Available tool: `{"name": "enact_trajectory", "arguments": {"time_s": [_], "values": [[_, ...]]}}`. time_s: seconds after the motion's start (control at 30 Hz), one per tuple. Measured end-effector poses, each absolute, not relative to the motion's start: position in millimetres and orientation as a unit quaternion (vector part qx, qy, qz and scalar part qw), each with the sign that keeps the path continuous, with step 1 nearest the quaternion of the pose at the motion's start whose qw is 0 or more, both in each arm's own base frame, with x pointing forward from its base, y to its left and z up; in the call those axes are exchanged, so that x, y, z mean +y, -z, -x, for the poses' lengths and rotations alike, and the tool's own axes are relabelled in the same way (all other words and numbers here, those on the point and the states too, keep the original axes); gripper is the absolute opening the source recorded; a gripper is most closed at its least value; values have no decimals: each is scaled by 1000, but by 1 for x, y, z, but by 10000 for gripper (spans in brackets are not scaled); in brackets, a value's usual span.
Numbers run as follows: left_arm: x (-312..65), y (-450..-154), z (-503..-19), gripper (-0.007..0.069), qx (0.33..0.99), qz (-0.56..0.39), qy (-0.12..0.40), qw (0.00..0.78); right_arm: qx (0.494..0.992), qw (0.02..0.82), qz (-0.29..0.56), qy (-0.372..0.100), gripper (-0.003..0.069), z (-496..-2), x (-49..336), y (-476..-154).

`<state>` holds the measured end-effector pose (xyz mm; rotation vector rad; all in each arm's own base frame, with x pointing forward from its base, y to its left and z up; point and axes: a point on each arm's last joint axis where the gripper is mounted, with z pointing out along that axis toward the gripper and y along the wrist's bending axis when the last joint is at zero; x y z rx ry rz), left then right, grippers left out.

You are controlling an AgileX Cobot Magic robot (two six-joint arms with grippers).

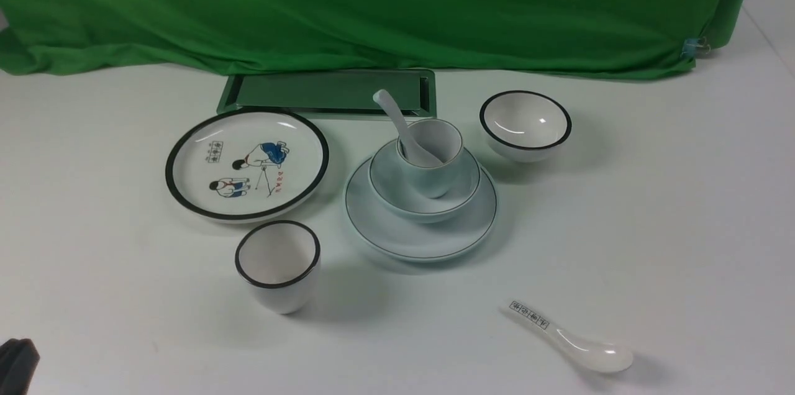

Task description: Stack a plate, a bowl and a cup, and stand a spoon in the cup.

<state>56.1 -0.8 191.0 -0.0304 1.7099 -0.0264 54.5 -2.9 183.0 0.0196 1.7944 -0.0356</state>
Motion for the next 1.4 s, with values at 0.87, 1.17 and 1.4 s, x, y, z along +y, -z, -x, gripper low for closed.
{"name": "enact_trajectory", "arguments": {"time_s": [0.87,1.17,1.4], "values": [[-1,-191,-56,-31,754,13,11,656,782,624,-8,15,223,-54,-3,-183],[-1,-191,-56,-31,754,13,11,656,782,624,-8,15,237,-54,-3,-183],[-1,-191,-56,-31,754,13,11,656,782,624,-8,15,238,-54,-3,-183]]}}
